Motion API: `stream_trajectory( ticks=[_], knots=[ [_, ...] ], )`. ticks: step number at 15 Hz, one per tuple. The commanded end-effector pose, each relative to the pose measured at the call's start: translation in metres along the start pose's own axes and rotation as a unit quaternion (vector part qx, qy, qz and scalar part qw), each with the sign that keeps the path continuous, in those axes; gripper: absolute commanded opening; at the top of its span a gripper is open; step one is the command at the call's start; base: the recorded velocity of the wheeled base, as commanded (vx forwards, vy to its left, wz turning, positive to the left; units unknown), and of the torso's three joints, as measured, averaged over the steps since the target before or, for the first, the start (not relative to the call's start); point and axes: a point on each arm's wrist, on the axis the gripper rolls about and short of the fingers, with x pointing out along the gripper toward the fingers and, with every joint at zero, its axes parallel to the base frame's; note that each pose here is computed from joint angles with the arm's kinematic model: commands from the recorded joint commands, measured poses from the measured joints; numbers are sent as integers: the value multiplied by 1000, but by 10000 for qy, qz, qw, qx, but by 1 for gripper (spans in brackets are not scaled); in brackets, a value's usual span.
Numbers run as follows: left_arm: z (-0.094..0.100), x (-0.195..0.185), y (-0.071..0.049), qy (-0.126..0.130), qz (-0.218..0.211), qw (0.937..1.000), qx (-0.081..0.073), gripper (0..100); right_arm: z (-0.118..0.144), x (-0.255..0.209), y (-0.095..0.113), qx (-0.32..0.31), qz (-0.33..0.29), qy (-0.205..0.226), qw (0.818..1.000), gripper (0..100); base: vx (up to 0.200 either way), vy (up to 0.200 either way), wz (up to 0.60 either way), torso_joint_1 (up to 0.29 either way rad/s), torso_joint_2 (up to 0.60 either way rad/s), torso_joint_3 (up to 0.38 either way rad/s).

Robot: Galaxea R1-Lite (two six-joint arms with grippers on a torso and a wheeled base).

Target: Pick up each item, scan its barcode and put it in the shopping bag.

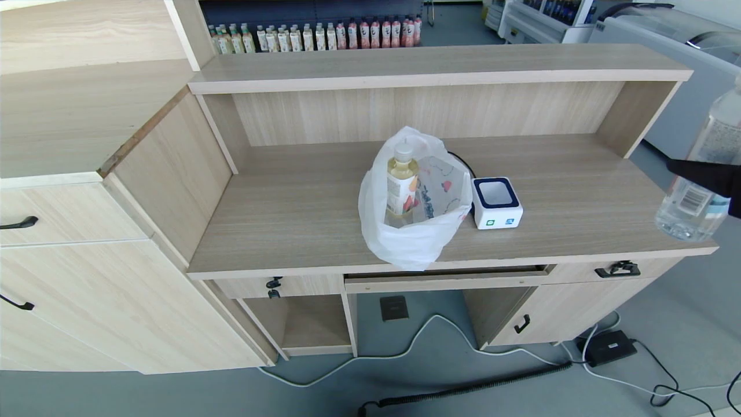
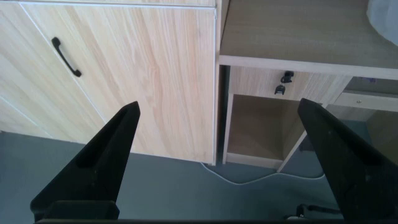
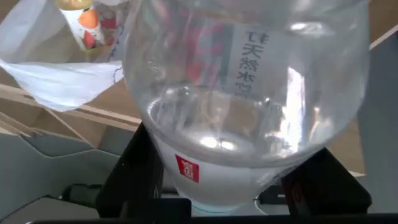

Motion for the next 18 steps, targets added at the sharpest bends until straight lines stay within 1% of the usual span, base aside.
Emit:
stream_trajectory(
  ticks=[1,3,4,6,7,9,10,11,14,15,16,17,18],
  knots=[
    [0,0,0,-5,1,10000,3,100,-41,37,-31,-745,-757,472,9932,0,0,0,0,0,0,0],
    [0,0,0,-5,1,10000,-5,100,-50,55,-46,-1302,-1077,269,9853,0,0,0,0,0,0,0],
    [0,0,0,-5,1,10000,-5,100,-59,68,-54,-1613,-1274,155,9785,0,0,0,0,0,0,0],
    [0,0,0,-5,1,10000,-5,100,-73,87,-61,-2003,-1506,-161,9680,0,0,0,0,0,0,0],
    [0,0,0,-5,1,10000,-5,100,-77,96,-62,-2099,-1429,-445,9662,0,0,0,0,0,0,0],
    [0,0,0,-5,1,10000,-5,100,-87,111,-63,-2327,-1212,-808,9616,0,0,0,0,0,0,0],
    [0,0,0,-5,1,10000,-5,100,-88,116,-65,-2475,-1161,-923,9575,0,0,0,0,0,0,0],
    [0,0,0,-5,1,10000,-5,100,-89,121,-66,-2496,-1010,-1041,9574,0,0,0,600,2,2,-2],
    [0,0,0,-5,-7,10000,-5,100,-97,126,-76,-2840,-1144,-1238,9439,0,0,0,600,4,1,2],
    [0,0,0,-5,1,10000,3,100,-97,132,-78,-2905,-1134,-1484,9385,0,0,0,600,7,2,-2],
    [0,0,0,-5,1,10000,-5,100,-98,140,-81,-2934,-1162,-1579,9357,0,0,0,600,12,-2,2],
    [0,0,0,-5,1,10000,-5,100,-99,142,-82,-2940,-1170,-1590,9352,0,0,0,0,0,0,0],
    [0,0,0,-5,1,10000,-5,100,-105,150,-83,-2916,-1145,-1558,9368,0,0,0,0,0,0,0]
  ],
)
